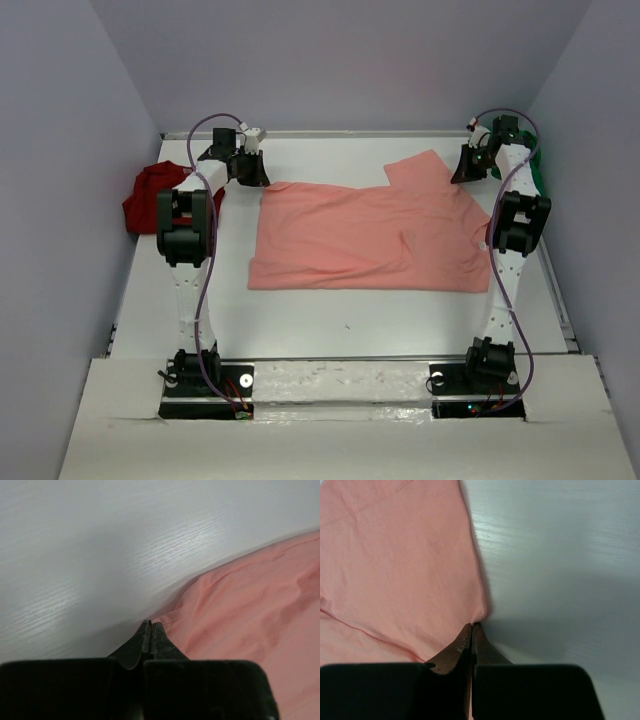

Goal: Fold and stack the t-shirts
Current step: Fold the tshirt

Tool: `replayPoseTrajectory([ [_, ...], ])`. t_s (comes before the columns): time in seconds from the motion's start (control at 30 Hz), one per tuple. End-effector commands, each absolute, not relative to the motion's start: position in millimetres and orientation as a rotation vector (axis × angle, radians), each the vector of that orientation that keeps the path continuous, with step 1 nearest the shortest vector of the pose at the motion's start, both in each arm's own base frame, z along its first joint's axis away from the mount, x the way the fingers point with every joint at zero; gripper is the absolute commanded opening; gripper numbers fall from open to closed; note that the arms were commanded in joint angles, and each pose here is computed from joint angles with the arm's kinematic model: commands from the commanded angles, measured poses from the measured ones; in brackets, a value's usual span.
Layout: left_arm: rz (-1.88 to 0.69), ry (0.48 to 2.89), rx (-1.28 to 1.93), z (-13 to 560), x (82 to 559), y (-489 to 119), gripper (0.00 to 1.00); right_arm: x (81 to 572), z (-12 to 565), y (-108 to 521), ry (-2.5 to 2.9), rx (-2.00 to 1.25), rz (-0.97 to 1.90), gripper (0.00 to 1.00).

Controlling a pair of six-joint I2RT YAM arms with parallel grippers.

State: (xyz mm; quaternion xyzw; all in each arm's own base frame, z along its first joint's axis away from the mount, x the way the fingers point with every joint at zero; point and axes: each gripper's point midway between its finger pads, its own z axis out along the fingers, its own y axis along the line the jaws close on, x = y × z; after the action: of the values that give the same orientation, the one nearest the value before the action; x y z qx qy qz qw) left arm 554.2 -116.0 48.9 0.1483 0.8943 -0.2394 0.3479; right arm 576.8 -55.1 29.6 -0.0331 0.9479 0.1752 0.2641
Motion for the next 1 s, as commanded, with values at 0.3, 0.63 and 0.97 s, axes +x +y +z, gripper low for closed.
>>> replayPoseTrajectory([
  [0.3,-0.539,2.08,0.497,154.7,564.4,-117.0,0.0,574.1,72.1,-55.3,2.517,-0.133,0.373,0.0],
  [0.63,-0.557,2.042,0.55,172.8,552.1,-118.9,0.0,569.3,110.0,-55.0,2.465,-0.161,0.344,0.0],
  [0.97,-0.538,2.051,0.572,171.0,541.7,-115.6,0.0,565.5,120.4,-54.8,2.452,-0.173,0.333,0.0],
])
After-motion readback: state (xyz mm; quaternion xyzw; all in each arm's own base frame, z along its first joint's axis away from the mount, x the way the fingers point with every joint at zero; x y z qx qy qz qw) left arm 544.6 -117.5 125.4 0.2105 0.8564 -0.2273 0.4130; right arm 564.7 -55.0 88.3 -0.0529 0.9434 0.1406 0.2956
